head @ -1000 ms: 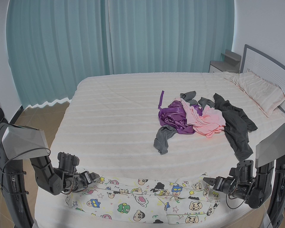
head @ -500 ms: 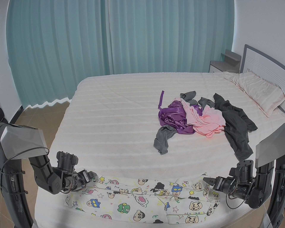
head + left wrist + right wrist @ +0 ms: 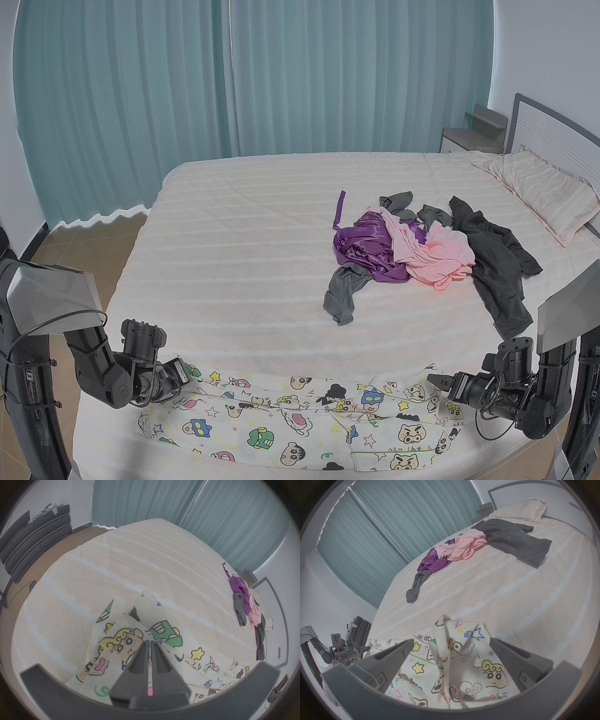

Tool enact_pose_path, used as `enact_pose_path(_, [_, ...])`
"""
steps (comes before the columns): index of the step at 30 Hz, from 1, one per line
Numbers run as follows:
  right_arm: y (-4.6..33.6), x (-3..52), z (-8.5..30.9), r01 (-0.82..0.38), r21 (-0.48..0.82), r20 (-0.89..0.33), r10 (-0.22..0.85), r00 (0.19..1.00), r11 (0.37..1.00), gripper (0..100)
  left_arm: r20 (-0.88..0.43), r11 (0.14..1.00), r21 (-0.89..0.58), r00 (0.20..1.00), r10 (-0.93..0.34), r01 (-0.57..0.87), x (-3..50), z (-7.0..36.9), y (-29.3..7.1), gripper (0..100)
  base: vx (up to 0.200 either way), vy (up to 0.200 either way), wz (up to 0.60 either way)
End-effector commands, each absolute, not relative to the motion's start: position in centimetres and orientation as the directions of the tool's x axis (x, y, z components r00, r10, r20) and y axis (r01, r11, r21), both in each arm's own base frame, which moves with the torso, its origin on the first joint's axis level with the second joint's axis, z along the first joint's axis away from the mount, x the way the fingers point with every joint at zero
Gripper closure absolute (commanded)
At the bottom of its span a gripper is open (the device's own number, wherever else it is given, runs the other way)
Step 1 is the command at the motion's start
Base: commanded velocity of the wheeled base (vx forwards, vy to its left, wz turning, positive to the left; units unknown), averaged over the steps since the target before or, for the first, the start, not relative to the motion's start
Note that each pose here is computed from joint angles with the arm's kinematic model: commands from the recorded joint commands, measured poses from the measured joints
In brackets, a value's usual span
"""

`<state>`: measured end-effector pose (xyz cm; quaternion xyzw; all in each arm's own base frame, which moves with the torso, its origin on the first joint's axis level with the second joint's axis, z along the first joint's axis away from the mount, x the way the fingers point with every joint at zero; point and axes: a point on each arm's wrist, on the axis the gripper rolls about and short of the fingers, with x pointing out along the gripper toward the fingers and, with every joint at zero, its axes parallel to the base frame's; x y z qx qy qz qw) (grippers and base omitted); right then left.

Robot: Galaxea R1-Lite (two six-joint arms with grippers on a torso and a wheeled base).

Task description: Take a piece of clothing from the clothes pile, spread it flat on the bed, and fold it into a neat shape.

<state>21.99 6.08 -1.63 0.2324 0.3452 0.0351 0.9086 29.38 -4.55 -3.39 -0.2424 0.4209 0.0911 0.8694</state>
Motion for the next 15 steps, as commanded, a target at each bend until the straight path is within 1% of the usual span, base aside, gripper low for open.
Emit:
enact_pose_path(1, [6.2, 22.1, -1.6, 0.088, 0.450, -0.602, 0.229, 0.765, 0.888, 0, -0.767, 0.864, -0.352, 0.640, -0.047, -0.359, 29.3, -2.9, -4.5, 100, 0.000, 0.000, 0.00])
enact_pose_path(5, [6.2, 22.0, -1.5, 0.085, 0.451, -0.598, 0.231, 0.768, 0.888, 0, -0.750, 0.861, -0.365, 0.660, -0.047, -0.354, 29.2, -2.0, -4.4, 100, 0.000, 0.000, 0.00])
enact_pose_path(11, [6.2, 22.0, -1.5, 0.085, 0.451, -0.597, 0.229, 0.769, 0.889, 0, -0.696, 0.842, -0.400, 0.718, -0.022, -0.362, 29.6, 0.4, -2.3, 100, 0.000, 0.000, 0.00])
enact_pose_path(13, [6.2, 22.0, -1.5, 0.085, 0.451, -0.597, 0.229, 0.769, 0.889, 0, -0.686, 0.852, -0.399, 0.727, -0.031, -0.340, 29.6, 0.7, -1.3, 100, 0.000, 0.000, 0.00])
enact_pose_path(15, [6.2, 22.0, -1.5, 0.085, 0.451, -0.597, 0.229, 0.769, 0.889, 0, -0.680, 0.869, -0.403, 0.729, -0.075, -0.287, 29.5, 1.1, -0.3, 100, 0.000, 0.000, 0.00])
